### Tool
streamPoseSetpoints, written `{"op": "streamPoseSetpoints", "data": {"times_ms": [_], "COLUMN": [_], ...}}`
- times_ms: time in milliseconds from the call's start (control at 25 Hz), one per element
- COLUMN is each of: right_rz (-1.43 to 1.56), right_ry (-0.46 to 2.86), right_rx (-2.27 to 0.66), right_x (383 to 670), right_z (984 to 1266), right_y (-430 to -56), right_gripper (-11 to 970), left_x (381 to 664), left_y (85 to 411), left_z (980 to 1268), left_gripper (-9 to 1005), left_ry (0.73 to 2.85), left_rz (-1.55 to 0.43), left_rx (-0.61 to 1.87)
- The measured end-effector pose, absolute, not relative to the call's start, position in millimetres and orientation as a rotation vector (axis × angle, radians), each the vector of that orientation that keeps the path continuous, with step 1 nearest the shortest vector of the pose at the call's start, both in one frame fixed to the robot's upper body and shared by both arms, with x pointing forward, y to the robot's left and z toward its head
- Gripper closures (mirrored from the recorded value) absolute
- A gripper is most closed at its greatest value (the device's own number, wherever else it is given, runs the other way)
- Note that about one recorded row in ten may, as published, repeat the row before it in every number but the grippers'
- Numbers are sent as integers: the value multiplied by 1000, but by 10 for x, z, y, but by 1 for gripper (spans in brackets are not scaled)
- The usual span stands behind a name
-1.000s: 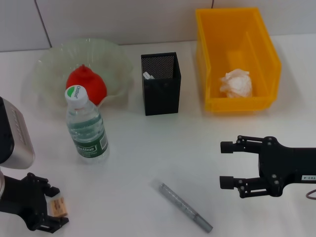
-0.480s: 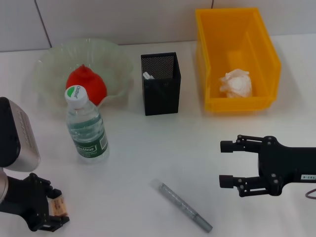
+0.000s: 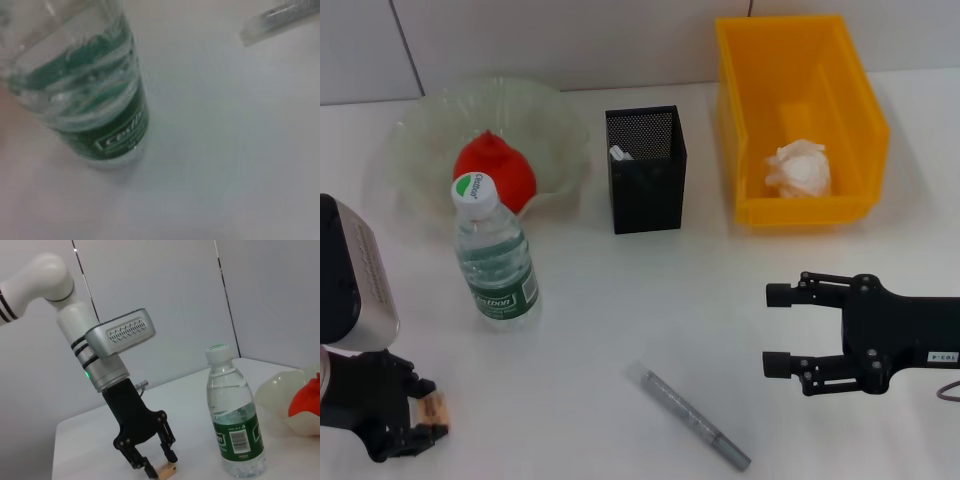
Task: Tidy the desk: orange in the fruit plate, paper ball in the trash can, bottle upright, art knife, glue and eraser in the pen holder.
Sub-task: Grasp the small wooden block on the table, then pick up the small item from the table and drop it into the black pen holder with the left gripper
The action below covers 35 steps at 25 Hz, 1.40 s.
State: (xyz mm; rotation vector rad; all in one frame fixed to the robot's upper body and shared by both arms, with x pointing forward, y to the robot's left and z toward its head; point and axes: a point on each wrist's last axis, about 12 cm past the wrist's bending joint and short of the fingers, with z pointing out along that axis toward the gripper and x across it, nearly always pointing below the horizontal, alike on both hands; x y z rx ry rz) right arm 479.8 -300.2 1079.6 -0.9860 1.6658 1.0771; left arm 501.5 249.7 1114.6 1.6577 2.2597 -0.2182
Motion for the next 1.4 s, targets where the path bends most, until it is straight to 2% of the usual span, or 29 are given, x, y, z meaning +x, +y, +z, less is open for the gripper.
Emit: {"op": "streamPoseSetpoints", "data": {"times_ms": [160, 240, 520, 720, 840, 1040, 1160, 1280, 1360, 1400], "right_rz": [1078, 1079, 1080, 1061, 1025, 1004, 1007, 1013, 1016, 1016], "right_ry": [1663, 1663, 1663, 1670, 1677, 1673, 1671, 1668, 1669, 1669], "right_rx": [-983, -982, -981, -960, -899, -863, -864, -868, -870, -870], "right_x": [4799, 4799, 4799, 4801, 4761, 4720, 4722, 4730, 4733, 4733], "right_z": [10797, 10798, 10799, 10805, 10782, 10771, 10769, 10764, 10757, 10757], "right_y": [-2996, -2996, -2997, -3050, -3150, -3223, -3210, -3182, -3165, -3165], "right_gripper": [128, 128, 128, 129, 129, 129, 129, 129, 129, 129], "left_x": [4982, 4976, 4973, 4934, 4888, 4850, 4976, 5082, 5315, 5315], "left_y": [2465, 2457, 2435, 2383, 2301, 2099, 1913, 1820, 1673, 1673], "left_z": [11211, 11224, 11231, 11350, 11490, 11850, 12041, 12076, 12081, 12081], "left_gripper": [462, 608, 608, 607, 607, 609, 611, 612, 613, 613], "left_ry": [2233, 2230, 2218, 2169, 2076, 1796, 1610, 1559, 1498, 1498], "left_rz": [-199, -197, -173, -212, -308, -504, -558, -560, -560, -560], "left_rx": [1662, 1662, 1681, 1689, 1675, 1613, 1551, 1519, 1440, 1440]}}
